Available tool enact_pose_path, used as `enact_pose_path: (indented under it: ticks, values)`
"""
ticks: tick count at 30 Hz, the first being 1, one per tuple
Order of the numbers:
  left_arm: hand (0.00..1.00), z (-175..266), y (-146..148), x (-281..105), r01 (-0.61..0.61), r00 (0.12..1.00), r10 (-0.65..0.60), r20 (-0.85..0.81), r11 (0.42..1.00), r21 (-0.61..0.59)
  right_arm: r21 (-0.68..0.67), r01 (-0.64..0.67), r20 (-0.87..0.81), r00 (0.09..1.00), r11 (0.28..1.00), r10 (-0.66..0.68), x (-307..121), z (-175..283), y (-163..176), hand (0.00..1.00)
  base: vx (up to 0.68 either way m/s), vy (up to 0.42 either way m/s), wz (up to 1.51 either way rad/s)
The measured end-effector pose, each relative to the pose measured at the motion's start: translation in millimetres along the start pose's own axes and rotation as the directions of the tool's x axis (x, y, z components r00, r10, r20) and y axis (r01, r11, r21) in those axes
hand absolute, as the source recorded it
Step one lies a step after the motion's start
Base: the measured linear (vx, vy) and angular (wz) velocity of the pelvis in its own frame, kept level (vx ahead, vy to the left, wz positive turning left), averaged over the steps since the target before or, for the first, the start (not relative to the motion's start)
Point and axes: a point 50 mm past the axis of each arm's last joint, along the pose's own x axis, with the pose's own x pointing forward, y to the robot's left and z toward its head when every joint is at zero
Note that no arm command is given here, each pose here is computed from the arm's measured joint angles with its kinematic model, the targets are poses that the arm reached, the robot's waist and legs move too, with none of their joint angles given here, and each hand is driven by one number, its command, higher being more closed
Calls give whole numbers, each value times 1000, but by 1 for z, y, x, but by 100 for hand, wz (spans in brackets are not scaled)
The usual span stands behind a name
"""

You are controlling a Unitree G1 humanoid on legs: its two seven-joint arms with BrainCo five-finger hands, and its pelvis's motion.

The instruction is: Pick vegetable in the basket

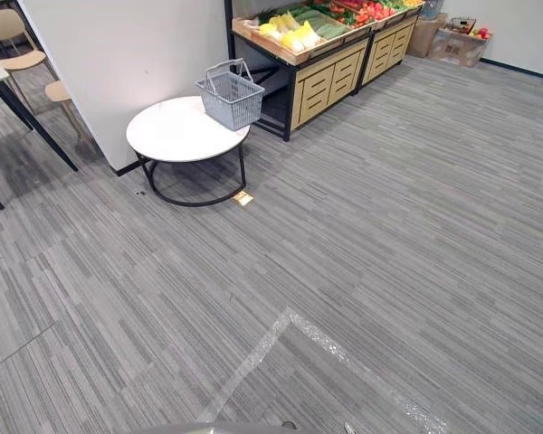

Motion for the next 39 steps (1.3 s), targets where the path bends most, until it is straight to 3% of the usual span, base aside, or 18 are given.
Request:
enact_pose_path:
  ticks: [39]
  values:
    - [0,2,-1,1,7,1000,-7,-7,1000,14,50,-28,27,999,998,27,3,9,12,0,-24,-24,0]
